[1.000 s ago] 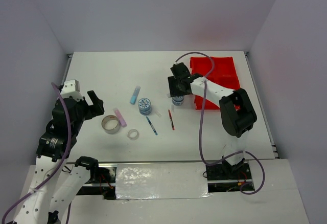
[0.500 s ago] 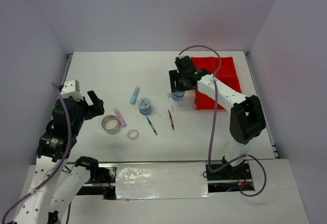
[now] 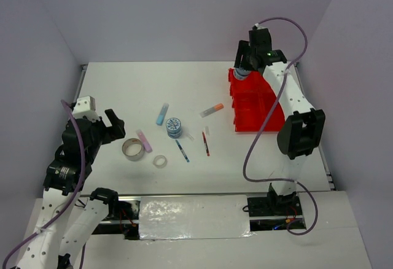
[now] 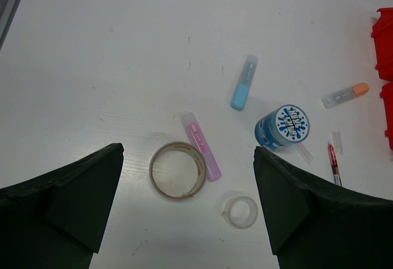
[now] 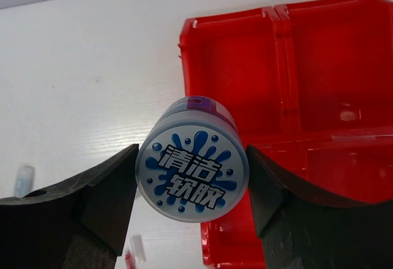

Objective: Sort the stationery into containers
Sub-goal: Place the storage box in the storage box.

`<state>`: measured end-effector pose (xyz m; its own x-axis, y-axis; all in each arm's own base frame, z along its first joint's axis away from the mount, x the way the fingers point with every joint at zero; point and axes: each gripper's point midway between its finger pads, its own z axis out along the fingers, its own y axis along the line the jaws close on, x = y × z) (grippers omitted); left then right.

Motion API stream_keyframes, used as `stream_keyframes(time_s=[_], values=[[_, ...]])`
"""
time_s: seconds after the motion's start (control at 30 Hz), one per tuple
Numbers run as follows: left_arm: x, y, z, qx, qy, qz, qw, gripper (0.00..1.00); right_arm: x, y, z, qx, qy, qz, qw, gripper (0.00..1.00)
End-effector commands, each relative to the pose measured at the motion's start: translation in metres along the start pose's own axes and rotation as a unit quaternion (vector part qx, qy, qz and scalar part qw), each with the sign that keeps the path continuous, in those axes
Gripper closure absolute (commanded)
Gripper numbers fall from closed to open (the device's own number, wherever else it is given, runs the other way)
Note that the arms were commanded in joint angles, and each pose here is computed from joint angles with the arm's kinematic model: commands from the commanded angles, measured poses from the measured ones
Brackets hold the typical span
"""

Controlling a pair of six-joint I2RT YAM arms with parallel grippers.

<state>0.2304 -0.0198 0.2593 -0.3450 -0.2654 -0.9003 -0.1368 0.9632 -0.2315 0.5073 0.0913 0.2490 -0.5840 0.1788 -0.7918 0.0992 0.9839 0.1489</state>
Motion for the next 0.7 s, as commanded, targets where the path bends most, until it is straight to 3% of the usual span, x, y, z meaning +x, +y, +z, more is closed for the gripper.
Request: stream_keyframes(time_s=[0.0, 0.2, 0.67], values=[[-0.008, -0.004, 0.003, 0.011, -0.015, 0.005, 1.000, 0.01, -0.015, 0.010, 0.018, -0.003, -0.014, -0.014, 1.000, 1.00], [-0.007, -0.009, 0.005, 0.022, -0.011, 0.009, 1.000, 0.01, -0.042, -0.014, 0.054, 0.045, -0.018, -0.009, 0.999, 1.00], [-0.005, -0.015, 0.008, 0.038, -0.002, 0.014, 0.999, 0.01, -0.007, -0.026, 0.120, 0.018, 0.020, -0.030, 0.999, 0.93]])
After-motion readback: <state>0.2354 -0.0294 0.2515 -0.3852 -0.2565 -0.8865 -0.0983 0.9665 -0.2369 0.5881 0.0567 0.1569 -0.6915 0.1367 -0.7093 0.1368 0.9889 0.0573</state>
